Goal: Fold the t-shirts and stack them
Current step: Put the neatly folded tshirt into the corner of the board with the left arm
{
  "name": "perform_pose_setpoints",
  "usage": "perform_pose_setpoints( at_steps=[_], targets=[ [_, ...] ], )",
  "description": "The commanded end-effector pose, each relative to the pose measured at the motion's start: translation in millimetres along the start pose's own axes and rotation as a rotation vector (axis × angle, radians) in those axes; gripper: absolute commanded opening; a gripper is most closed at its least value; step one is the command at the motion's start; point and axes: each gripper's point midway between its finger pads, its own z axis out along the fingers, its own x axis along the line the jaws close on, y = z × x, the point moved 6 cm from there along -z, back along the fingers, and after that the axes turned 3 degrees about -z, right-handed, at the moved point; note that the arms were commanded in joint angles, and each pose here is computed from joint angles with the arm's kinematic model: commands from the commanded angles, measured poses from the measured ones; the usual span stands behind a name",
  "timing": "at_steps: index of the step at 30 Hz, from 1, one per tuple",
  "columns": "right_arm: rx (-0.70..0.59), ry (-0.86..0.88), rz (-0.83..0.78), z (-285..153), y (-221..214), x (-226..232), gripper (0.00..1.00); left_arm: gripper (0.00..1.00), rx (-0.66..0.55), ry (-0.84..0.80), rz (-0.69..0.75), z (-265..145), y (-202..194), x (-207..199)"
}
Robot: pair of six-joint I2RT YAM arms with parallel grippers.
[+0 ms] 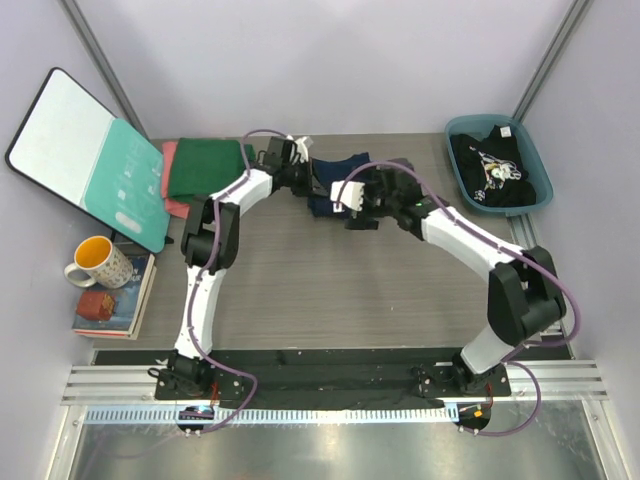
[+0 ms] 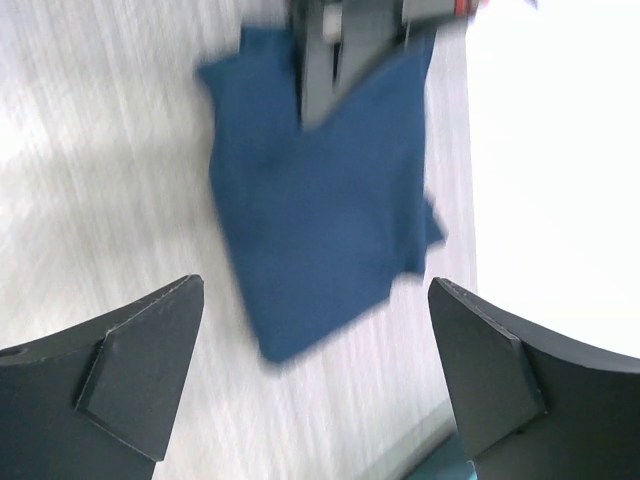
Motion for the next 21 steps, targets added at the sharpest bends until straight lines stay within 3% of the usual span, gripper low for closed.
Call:
perform_pose_setpoints(
  at_steps=[1, 7, 13, 21],
  targets=[
    [0.059, 0.203, 0.137, -29.2, -24.5, 33.9, 1.00, 0.00, -0.049, 0.015, 0.124, -52.3, 37.6, -20.8],
    [0.152, 0.215, 0.143, -40.4, -56.6, 49.1, 1.00, 0.00, -0.008, 0.087, 0.295, -105.9, 60.5, -22.6],
    [0.155, 0.202, 0.124, -46.5, -60.2, 56.8, 1.00, 0.00, 0.000, 0.181, 0.503, -165.3, 88.9, -25.4],
    [0.164, 0.169, 0.112, -54.4, -64.2, 51.1, 1.00, 0.00, 0.058, 0.329, 0.563, -239.7, 79.0, 5.7]
  ],
)
